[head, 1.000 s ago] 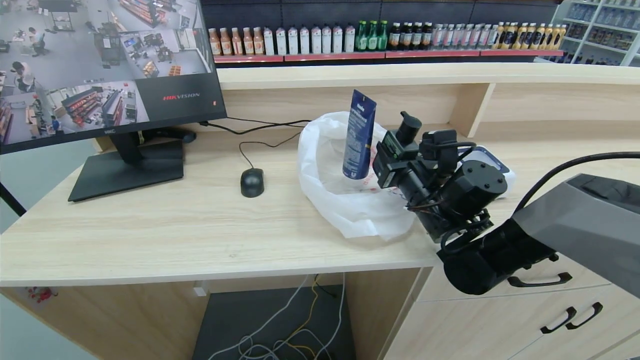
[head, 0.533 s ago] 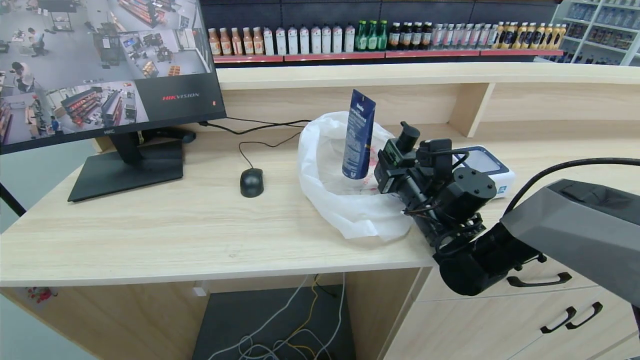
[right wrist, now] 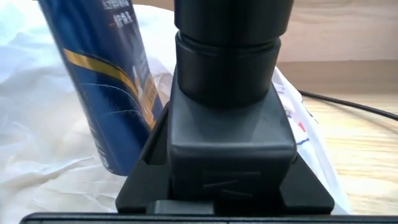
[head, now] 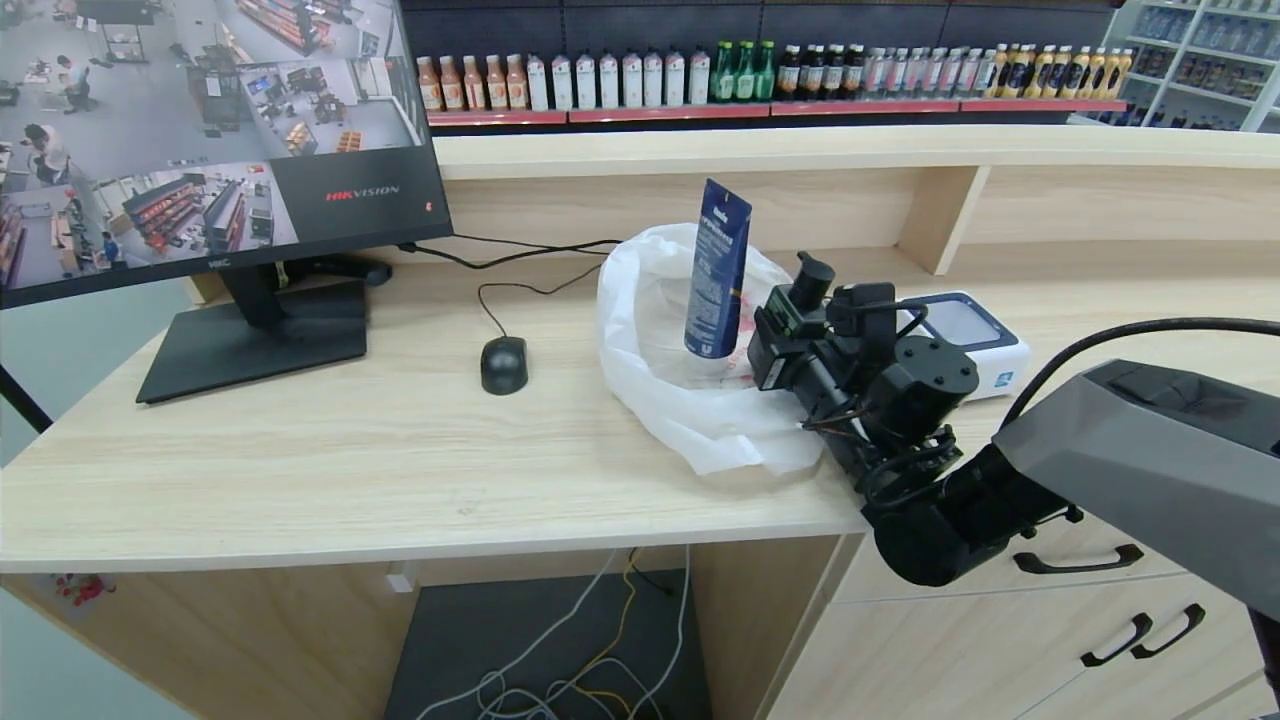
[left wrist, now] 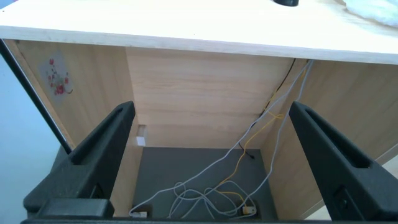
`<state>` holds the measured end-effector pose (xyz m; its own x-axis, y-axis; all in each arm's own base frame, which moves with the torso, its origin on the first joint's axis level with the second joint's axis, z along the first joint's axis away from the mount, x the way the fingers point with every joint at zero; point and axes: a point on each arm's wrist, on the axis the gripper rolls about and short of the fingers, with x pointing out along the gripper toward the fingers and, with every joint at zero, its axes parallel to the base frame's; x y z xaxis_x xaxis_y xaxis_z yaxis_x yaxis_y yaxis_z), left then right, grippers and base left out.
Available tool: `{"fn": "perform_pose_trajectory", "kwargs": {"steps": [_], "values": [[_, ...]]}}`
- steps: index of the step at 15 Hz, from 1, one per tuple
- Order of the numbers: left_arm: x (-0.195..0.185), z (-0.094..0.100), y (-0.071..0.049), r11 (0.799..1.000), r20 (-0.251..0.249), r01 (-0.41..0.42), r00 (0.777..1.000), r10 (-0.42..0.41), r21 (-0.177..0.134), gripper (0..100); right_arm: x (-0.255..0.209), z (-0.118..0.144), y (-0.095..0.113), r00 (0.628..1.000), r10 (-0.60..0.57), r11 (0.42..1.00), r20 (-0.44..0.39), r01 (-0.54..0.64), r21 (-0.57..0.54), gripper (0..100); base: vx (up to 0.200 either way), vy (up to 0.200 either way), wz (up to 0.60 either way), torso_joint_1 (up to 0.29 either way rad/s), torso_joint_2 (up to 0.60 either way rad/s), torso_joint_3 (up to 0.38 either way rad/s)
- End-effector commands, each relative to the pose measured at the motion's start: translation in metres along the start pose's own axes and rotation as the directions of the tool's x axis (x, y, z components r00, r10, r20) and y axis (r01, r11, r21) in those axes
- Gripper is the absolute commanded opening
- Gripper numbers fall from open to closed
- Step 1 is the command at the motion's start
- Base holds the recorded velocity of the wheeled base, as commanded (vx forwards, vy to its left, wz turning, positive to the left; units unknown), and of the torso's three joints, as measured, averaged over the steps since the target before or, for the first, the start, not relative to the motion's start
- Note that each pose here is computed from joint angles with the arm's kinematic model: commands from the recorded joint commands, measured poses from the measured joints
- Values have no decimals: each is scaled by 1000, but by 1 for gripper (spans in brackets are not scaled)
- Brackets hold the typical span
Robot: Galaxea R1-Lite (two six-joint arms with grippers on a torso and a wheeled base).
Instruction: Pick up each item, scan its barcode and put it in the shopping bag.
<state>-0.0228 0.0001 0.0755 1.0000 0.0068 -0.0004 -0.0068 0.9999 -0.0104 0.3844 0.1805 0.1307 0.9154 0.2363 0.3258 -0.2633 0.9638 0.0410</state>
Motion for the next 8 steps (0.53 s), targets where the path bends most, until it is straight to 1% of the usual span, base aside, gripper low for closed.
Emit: {"fn": "perform_pose_trajectory", "kwargs": {"steps": [1,4,8], "values": [[0,0,0,1000,0,-1,1000,1,0,100,0,-8,0,1000,-1,1000,-18,1,-2,0,0,0,0,0,0,0],[0,0,0,1000,0,-1,1000,1,-2,100,0,-12,0,1000,-1,1000,-26,1,16,0,0,0,0,0,0,0],[0,0,0,1000,0,-1,1000,1,0,100,1,-12,-1,1000,-2,999,-18,3,46,0,0,0,0,0,0,0]]}}
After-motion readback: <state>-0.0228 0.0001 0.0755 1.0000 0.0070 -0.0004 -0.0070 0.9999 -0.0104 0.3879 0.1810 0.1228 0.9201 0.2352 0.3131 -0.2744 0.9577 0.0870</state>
